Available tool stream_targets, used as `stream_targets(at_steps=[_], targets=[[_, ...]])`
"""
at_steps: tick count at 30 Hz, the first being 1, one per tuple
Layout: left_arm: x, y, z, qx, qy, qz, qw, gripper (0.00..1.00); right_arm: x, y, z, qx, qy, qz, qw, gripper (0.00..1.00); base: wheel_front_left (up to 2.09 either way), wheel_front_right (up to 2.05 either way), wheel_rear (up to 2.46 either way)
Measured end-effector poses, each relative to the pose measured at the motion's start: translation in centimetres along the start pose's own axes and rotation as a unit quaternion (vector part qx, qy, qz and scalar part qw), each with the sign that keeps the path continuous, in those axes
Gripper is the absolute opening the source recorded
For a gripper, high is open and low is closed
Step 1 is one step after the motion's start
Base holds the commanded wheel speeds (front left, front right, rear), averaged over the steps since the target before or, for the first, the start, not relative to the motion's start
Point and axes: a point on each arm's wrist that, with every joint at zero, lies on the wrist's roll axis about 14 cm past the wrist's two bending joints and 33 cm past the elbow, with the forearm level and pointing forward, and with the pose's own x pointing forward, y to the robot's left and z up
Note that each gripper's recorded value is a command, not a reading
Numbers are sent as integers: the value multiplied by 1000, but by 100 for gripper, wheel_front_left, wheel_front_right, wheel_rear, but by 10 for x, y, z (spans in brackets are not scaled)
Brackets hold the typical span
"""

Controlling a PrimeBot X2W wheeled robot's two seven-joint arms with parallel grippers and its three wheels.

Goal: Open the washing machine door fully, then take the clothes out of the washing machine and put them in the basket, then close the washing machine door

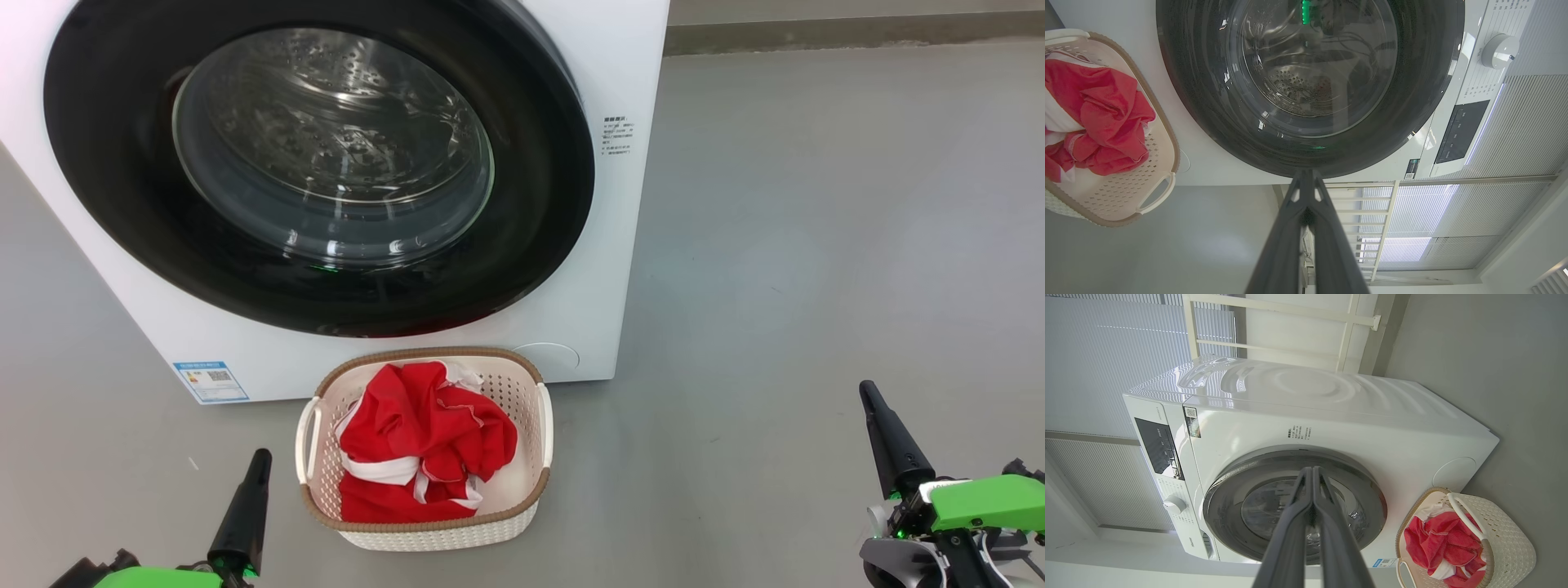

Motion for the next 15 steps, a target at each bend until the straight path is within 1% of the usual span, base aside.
stream_targets(at_steps=[15], targets=[[0, 0, 0, 0, 0, 0, 1000, 0, 0, 0, 0, 1, 0, 0, 1000, 0, 0, 0, 0]])
